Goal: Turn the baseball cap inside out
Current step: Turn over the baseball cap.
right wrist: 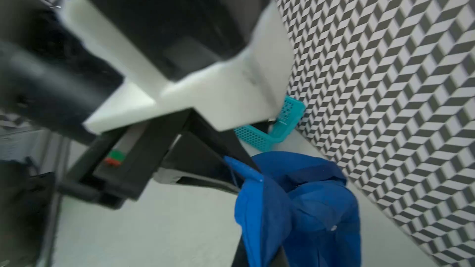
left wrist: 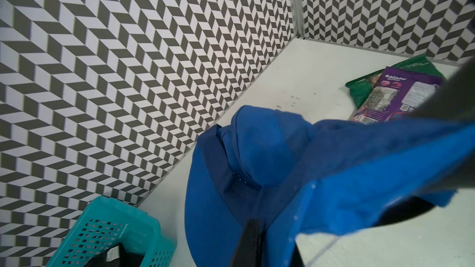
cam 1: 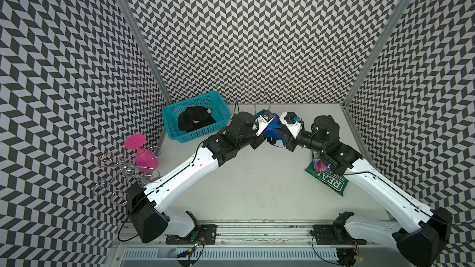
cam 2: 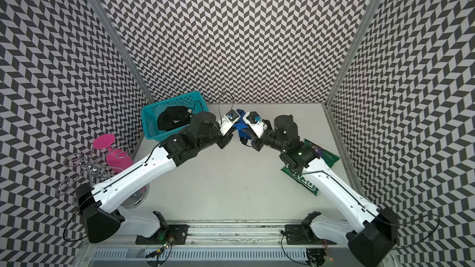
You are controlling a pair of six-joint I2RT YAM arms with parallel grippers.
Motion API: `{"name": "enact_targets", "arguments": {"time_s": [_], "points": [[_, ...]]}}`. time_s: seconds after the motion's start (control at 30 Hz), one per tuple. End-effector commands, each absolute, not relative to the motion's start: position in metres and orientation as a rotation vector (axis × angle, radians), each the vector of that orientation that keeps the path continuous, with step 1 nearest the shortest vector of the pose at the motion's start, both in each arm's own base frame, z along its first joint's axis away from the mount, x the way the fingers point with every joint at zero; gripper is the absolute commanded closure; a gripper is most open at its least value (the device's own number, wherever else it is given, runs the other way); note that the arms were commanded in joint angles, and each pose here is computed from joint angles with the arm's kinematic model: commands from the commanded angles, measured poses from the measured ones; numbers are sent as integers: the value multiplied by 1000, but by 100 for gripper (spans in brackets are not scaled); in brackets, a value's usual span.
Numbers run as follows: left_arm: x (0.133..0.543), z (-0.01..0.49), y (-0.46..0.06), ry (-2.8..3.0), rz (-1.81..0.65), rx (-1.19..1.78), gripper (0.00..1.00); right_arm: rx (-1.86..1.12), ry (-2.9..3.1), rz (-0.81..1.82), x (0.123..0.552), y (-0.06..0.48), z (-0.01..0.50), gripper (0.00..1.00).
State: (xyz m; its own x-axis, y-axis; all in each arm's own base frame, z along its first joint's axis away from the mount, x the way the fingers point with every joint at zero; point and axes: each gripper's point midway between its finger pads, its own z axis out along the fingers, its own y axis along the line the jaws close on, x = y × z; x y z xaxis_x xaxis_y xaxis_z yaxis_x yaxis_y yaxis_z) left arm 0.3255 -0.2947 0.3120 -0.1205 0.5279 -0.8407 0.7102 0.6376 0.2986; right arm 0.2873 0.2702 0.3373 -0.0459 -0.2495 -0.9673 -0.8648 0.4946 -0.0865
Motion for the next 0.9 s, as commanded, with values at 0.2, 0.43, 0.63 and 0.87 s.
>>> {"name": "enact_targets", "arguments": {"time_s": [0.2,0.43,0.63,0.87], "points": [[332,314,-291,1723,-366,1003,82,-1219,1641,1283,210,294,347,100],[317,313,-316,1635,-728,986,73,-1198,1565,1553,191,298,360,100],[345,293,-292,1771,-692,748,30,-844,1607,1439,244,273,373,98],[361,267,-239,1912,-397,594,0,-712,1705,1432,286,259,361,98]]}}
